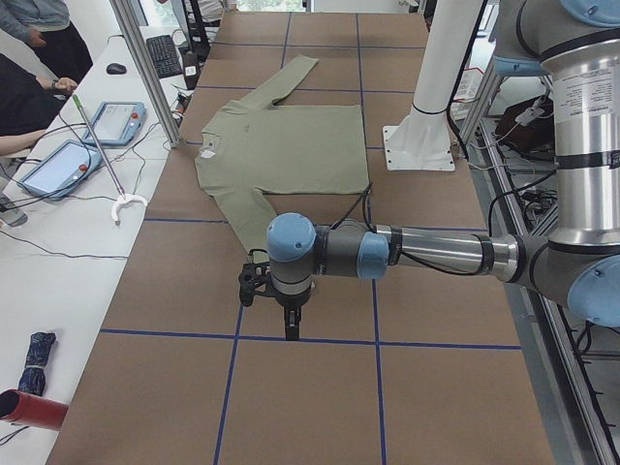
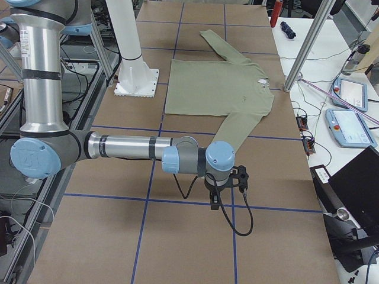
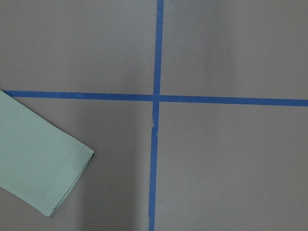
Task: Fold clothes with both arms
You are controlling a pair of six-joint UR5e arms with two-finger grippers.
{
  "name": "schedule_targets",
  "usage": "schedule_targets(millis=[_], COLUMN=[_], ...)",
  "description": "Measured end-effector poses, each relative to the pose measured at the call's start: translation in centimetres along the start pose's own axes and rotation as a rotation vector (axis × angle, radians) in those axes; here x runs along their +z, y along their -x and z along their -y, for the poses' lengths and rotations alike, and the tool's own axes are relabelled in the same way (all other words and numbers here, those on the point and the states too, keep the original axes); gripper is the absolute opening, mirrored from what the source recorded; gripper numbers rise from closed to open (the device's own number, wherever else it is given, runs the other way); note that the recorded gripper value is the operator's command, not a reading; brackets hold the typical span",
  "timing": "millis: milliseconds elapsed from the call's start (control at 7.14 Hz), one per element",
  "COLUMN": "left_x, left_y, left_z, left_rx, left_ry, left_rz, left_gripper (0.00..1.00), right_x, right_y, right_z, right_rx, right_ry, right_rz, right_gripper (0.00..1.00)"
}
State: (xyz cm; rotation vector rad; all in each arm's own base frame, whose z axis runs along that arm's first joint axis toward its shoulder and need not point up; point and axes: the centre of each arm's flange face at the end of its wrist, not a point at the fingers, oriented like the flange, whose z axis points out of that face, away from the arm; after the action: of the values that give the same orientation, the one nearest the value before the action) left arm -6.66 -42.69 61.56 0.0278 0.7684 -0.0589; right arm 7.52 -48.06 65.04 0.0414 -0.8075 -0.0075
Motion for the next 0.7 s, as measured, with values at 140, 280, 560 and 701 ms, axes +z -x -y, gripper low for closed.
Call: schedule_targets(millis=[140,280,560,701], left_x=[-0.1,-0.2,-1.4,-2.3], left_y=[0.0,-0.2,-1.5,-2.6], left_z=[0.0,0.1,0.5,1.6], left_rx=[0.002,0.008,0.036,0.060], left_ry=[-0.001,-0.006,-0.031,-0.051], left_rz=[0.000,0.000,-0.002,-0.004], left_gripper=[1.00,1.00,1.00,1.00], right_x=[0.1,0.1,0.2,0.7], right_y=[0.0,0.0,0.1,0.4], right_z=[-0.1,-0.3,-0.4,-0.2], right_rx=[-0.001,-0.004,0.004,0.000], right_ry=[0.001,0.000,0.003,0.011], right_rz=[0.000,0.000,0.005,0.014], right_gripper=[1.00,1.00,1.00,1.00])
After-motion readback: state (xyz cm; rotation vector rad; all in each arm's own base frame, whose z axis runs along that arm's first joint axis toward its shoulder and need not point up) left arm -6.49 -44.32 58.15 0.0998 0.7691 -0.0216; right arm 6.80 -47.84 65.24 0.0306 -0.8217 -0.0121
